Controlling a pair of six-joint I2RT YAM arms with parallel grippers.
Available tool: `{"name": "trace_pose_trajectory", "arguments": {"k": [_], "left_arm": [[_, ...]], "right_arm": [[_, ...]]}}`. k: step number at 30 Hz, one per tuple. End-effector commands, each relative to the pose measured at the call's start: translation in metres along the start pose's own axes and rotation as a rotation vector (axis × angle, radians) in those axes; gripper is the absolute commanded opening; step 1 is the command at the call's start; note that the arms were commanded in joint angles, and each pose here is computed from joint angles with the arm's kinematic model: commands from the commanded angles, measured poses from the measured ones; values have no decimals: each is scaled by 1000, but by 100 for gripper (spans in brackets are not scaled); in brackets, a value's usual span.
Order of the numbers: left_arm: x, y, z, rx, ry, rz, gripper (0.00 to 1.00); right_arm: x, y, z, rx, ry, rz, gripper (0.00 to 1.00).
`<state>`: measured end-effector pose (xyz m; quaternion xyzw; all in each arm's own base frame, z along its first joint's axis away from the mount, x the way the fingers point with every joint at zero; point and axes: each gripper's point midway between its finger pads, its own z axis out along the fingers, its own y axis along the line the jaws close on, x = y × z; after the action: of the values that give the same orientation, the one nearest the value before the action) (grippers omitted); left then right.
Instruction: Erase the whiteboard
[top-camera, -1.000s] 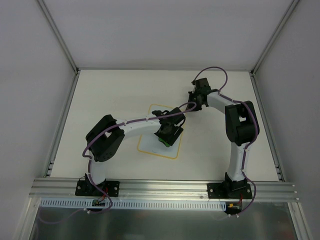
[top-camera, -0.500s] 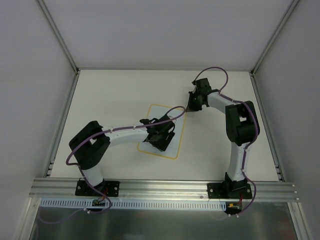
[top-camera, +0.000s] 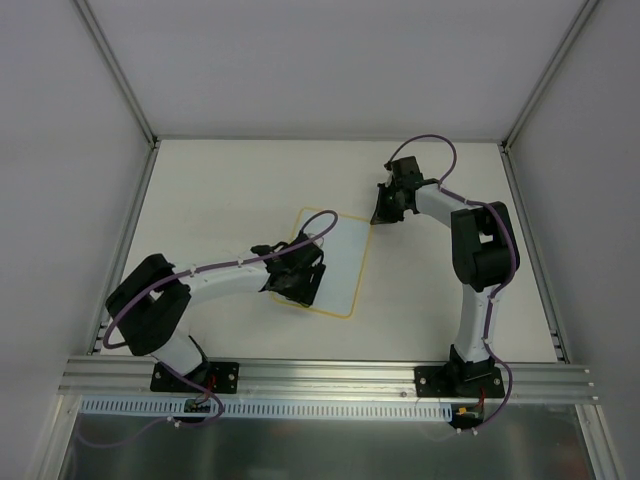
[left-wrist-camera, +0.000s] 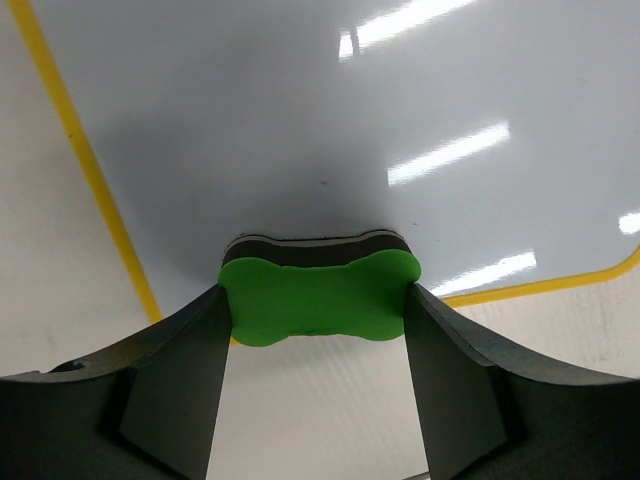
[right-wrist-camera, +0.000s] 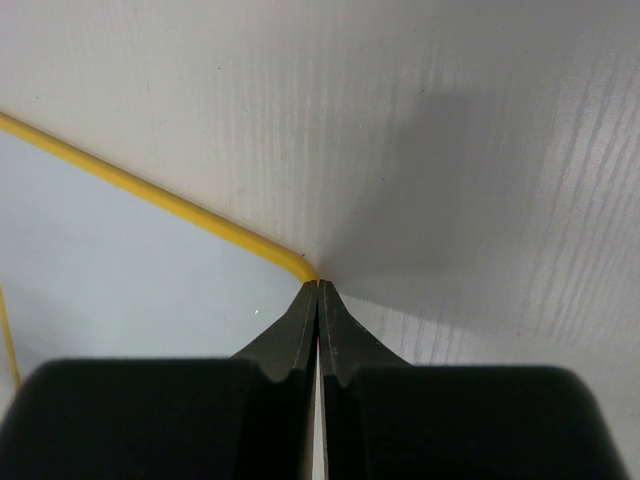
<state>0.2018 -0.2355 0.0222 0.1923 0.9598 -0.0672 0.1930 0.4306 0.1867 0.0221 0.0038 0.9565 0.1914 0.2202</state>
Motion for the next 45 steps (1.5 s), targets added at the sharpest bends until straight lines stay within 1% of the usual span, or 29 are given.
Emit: {"name": "trace_pose_trajectory", "arguments": {"k": [1, 4, 9, 17, 20, 29, 34, 36, 37, 40, 41, 43, 44, 45], "left_arm": [[59, 51, -1, -156, 190, -53, 13], [52, 66, -4, -181, 163, -118, 11], [39, 81, -7, -226, 116, -189, 12], [18, 96, 0, -286, 102, -244, 12], [9, 106, -1, -308, 80, -290, 12], [-27, 150, -22, -336, -23, -437, 13], [-55, 155, -31, -312, -82, -483, 13], [-63, 165, -31, -324, -93, -511, 13], [-72, 169, -34, -323, -112, -524, 13], [-89, 186, -38, -339, -145, -580, 13], [-92, 190, -38, -345, -149, -590, 13], [-102, 202, -35, -352, -158, -624, 13], [-106, 206, -34, -350, -163, -634, 13], [-106, 211, -26, -354, -142, -644, 13]], "right_arm": [[12, -16, -1, 54, 35, 15, 0], [12, -16, 0, 47, 37, 18, 0], [13, -17, 1, 51, 39, 15, 0], [15, -21, 2, 58, 43, 16, 0], [14, -21, 1, 57, 39, 15, 0], [14, -24, 0, 58, 35, 23, 0], [13, -21, -2, 48, 31, 24, 0], [11, -20, -6, 44, 23, 22, 2], [10, -18, -9, 37, 19, 19, 4], [3, -8, -24, 2, -9, 16, 22], [-3, -3, -35, -9, -35, 8, 36], [-7, 0, -45, -11, -58, 5, 50], [-11, 1, -52, -11, -76, 2, 63], [-17, 5, -65, -14, -110, -5, 69]]}}
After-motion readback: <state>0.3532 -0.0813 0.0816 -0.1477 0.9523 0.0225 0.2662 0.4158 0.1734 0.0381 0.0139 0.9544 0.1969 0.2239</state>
